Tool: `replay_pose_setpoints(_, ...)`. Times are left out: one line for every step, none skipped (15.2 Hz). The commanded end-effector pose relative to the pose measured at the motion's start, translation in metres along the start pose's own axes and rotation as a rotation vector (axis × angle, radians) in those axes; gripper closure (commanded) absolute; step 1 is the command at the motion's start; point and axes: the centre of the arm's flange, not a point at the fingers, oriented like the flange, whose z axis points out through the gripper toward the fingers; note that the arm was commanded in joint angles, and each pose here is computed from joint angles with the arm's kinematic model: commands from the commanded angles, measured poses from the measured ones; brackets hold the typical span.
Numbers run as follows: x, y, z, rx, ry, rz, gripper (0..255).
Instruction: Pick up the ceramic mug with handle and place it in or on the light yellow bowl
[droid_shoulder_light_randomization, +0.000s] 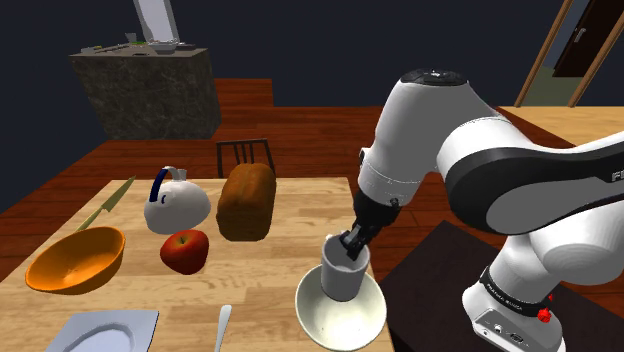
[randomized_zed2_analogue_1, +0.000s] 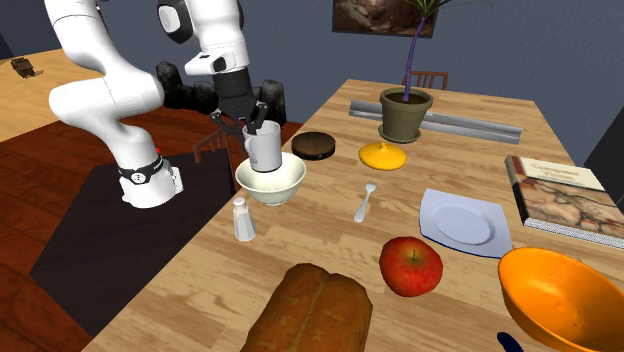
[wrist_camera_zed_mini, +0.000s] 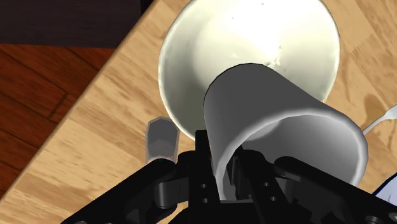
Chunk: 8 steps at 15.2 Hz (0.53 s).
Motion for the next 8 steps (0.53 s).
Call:
replay_pose_setpoints(-0.0015, -0.0003, 0.0103, 0.001, 0.001, 0.0, 255)
replay_pose_setpoints(-0.0022, 0.0001, 0.0155, 0.001, 0.001, 0.0, 255)
replay_pose_setpoints(-0.0029, 0.0004, 0.0199, 0.001, 0.001, 0.0, 255)
replay_pose_setpoints(-0.0029, 0.0004, 0.0199, 0.001, 0.001, 0.0, 255)
replay_pose_setpoints(-0.0029, 0.0004, 0.0199, 0.001, 0.001, 0.0, 255)
replay_pose_setpoints(-0.0029, 0.0004, 0.0199, 0.001, 0.001, 0.0, 255)
replay_pose_setpoints(-0.0029, 0.0004, 0.0199, 0.001, 0.001, 0.0, 255)
replay_pose_setpoints(-0.0029, 0.0004, 0.0199, 0.001, 0.001, 0.0, 255)
